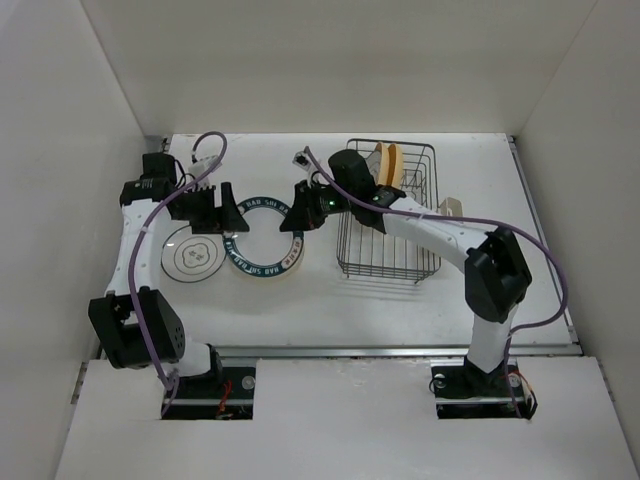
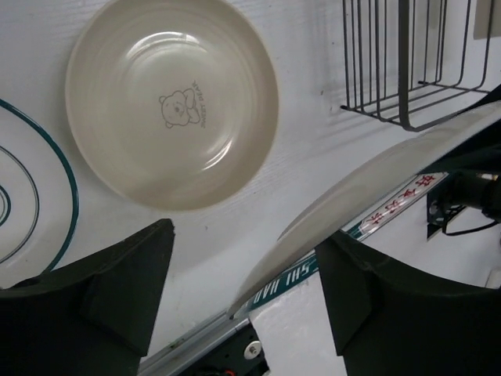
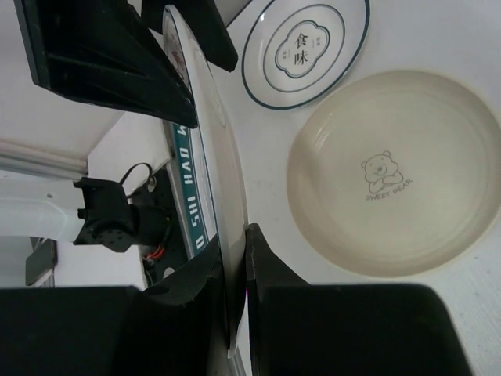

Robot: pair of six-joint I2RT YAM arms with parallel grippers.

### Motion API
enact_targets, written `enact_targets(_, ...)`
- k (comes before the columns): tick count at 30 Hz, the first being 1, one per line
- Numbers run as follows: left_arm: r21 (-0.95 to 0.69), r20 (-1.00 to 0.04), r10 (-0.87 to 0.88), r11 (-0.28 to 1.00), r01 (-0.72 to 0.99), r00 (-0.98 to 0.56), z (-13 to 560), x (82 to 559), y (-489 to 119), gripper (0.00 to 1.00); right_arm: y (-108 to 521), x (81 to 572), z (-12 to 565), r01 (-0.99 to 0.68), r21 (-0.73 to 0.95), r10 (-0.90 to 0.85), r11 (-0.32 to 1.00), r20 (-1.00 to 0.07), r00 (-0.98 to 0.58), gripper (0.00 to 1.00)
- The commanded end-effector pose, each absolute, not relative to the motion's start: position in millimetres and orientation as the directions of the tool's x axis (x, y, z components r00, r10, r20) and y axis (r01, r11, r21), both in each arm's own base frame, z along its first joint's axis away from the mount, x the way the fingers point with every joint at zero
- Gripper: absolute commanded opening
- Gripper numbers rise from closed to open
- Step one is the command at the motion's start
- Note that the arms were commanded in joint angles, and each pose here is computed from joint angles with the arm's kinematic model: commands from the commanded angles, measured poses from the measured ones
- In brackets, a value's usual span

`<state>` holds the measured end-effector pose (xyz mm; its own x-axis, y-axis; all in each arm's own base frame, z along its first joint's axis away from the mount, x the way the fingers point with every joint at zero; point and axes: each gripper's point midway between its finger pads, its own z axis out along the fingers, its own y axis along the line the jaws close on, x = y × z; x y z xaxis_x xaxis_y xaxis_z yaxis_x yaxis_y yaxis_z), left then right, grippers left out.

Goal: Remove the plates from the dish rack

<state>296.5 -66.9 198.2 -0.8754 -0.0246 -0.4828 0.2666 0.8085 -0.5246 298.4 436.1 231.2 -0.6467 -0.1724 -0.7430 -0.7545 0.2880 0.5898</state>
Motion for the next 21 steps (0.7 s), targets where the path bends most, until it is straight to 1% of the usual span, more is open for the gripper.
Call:
enact_targets(1, -0.446, -0.482, 0.03, 0.852, 0.275, -0.875, 178.0, 295.3, -53.7, 0.66, 445.1, 284.9, 293.9, -0.845, 0.528, -0.091, 0.084, -0.841, -0.534, 0.0)
enact_targets(2, -0.456, -0.484, 0.029, 0.845, 0.281, -0.875, 179.2, 295.0, -55.8, 0.58, 446.4, 286.3, 288.6, -0.841, 0.534, -0.097, 0.088, -0.836, -0.541, 0.0)
enact_targets(4, -0.503, -0.489, 0.022, 0.81, 0.302, -0.872, 187.1, 292.6, -65.3, 0.38, 447.7, 287.3, 283.5, -0.831, 0.549, -0.102, 0.093, -0.825, -0.556, 0.0)
enact_targets(5, -0.521, -0.481, 0.019, 0.798, 0.303, -0.877, 188.4, 289.7, -68.3, 0.18, 450.0, 289.4, 280.2, -0.821, 0.562, -0.104, 0.096, -0.815, -0.57, 0.0)
enact_targets(7, -0.543, -0.487, -0.001, 0.784, 0.301, -0.874, 196.6, 289.7, -72.6, 0.0, 451.2, 290.7, 274.8, -0.817, 0.568, -0.11, 0.101, -0.81, -0.577, 0.0)
enact_targets(10, -0.591, -0.487, -0.027, 0.746, 0.307, -0.873, 205.9, 286.1, -78.8, 0.0, 451.6, 300.6, 275.6, -0.814, 0.561, -0.086, 0.151, -0.813, -0.576, 0.0)
enact_targets(11, -0.61, -0.482, -0.049, 0.736, 0.295, -0.875, 208.5, 286.3, -78.4, 0.0, 450.5, 303.4, 271.4, -0.804, 0.567, -0.087, 0.179, -0.805, -0.587, 0.06)
enact_targets(12, -0.628, -0.474, -0.074, 0.726, 0.278, -0.877, 210.7, 285.6, -74.3, 0.0, 449.1, 308.8, 269.0, -0.791, 0.571, -0.082, 0.221, -0.797, -0.598, 0.1)
enact_targets(13, -0.643, -0.468, -0.095, 0.719, 0.264, -0.879, 212.7, 286.0, -72.9, 0.0, 447.7, 310.4, 274.9, -0.791, 0.566, -0.073, 0.234, -0.801, -0.595, 0.16)
enact_targets(14, -0.65, -0.469, -0.112, 0.716, 0.256, -0.876, 216.7, 287.9, -71.0, 0.0, 446.2, 313.3, 270.7, -0.786, 0.561, -0.076, 0.259, -0.8, -0.596, 0.28)
enact_targets(15, -0.66, -0.455, -0.146, 0.718, 0.222, -0.879, 217.3, 289.0, -66.0, 0.0, 444.1, 317.7, 268.7, -0.781, 0.552, -0.078, 0.292, -0.8, -0.594, 0.36)
enact_targets(16, -0.662, -0.455, -0.164, 0.719, 0.209, -0.876, 220.3, 291.0, -62.8, 0.0, 443.4, 320.0, 270.0, -0.777, 0.55, -0.074, 0.307, -0.8, -0.596, 0.47)
enact_targets(18, -0.672, -0.44, -0.201, 0.72, 0.173, -0.875, 220.9, 292.3, -56.3, 0.0, 440.1, 324.3, 272.8, -0.773, 0.536, -0.068, 0.34, -0.806, -0.589, 0.65)
enact_targets(19, -0.682, -0.424, -0.242, 0.719, 0.132, -0.873, 221.6, 293.6, -49.0, 0.0, 437.5, 332.1, 269.5, -0.757, 0.527, -0.054, 0.386, -0.807, -0.589, 0.69)
enact_targets(21, -0.693, -0.424, -0.29, 0.714, 0.102, -0.858, 224.5, 298.9, -39.7, 0.0, 430.1, 339.2, 281.2, -0.745, 0.505, -0.017, 0.437, -0.823, -0.568, 0.74)
